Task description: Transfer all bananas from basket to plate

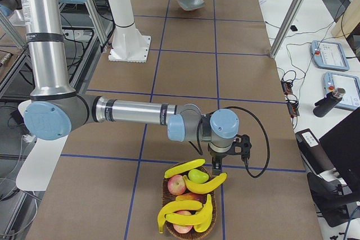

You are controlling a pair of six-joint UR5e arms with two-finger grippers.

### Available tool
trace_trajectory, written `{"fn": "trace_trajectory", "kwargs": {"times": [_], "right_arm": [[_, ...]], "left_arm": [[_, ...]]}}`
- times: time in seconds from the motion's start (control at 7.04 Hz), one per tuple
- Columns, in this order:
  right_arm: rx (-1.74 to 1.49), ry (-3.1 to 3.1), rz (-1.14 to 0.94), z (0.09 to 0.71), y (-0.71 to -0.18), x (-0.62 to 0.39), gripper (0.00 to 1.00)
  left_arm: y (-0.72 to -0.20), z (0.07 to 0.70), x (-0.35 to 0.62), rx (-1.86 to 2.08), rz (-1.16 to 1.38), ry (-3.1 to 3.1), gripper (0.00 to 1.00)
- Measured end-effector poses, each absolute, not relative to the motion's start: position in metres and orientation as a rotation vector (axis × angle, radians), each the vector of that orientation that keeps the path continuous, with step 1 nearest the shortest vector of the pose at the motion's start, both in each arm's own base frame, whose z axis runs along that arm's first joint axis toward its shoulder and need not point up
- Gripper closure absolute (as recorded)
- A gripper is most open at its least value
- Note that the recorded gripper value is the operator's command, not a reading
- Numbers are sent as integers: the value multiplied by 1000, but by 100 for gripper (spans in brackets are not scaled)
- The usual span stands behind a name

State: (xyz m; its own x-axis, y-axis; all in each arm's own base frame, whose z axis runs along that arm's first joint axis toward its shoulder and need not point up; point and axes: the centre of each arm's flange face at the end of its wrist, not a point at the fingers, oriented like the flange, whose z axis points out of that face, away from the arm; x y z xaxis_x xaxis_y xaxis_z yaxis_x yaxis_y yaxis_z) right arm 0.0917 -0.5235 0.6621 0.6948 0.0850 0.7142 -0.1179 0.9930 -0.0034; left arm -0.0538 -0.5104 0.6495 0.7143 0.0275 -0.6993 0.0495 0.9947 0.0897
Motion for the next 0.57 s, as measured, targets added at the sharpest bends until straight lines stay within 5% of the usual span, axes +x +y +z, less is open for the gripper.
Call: {"fn": "trace_trajectory", "kwargs": {"times": [0.57], "right_arm": [[74, -802, 104, 669, -518, 95, 0]], "left_arm": [[-512, 647, -54, 121, -5, 774, 0]]}}
